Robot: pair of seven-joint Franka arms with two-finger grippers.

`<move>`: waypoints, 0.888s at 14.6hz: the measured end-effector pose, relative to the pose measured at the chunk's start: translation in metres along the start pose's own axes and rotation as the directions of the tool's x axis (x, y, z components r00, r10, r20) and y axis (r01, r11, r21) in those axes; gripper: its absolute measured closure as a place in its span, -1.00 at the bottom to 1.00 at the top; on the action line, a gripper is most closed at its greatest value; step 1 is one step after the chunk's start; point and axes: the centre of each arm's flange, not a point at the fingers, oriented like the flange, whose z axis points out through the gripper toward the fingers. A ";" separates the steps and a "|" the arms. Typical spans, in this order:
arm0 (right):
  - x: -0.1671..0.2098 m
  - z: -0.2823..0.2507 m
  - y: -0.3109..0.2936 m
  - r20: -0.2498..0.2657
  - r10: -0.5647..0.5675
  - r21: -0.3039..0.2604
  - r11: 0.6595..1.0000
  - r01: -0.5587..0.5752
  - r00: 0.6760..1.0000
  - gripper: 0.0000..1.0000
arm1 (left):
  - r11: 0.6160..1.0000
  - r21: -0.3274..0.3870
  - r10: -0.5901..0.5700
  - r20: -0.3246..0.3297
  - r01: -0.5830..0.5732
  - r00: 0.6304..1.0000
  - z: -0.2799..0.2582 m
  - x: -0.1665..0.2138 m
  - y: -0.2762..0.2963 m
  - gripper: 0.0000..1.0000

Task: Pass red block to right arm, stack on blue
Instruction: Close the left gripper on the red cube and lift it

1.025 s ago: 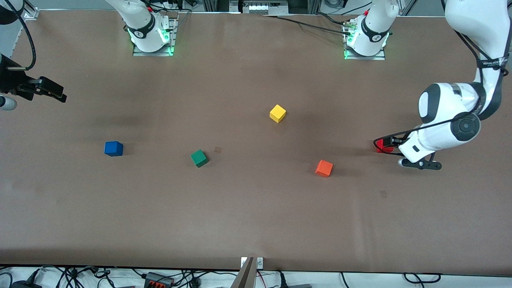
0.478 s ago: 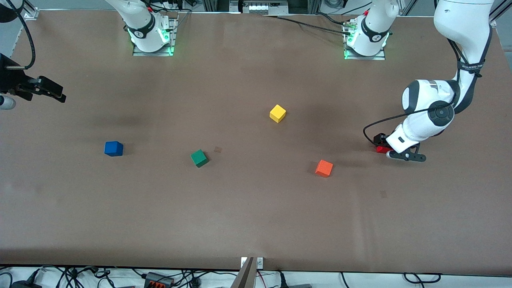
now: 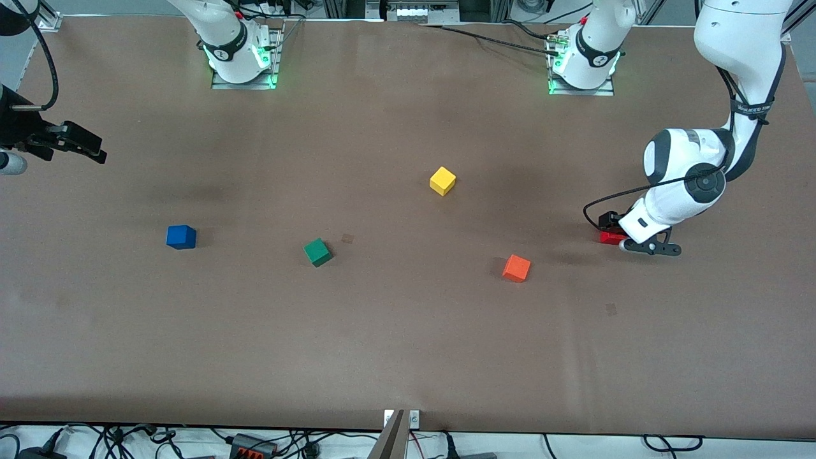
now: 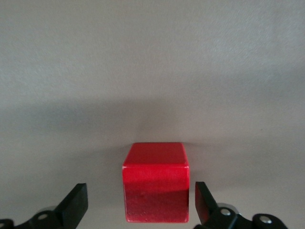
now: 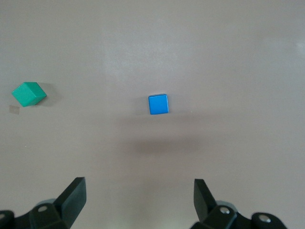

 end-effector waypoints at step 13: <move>0.000 0.000 -0.002 0.000 -0.005 0.000 1.000 0.005 1.000 -1.00 | 0.984 -0.006 0.178 0.041 -0.178 0.983 -0.029 0.021 0.014 -0.11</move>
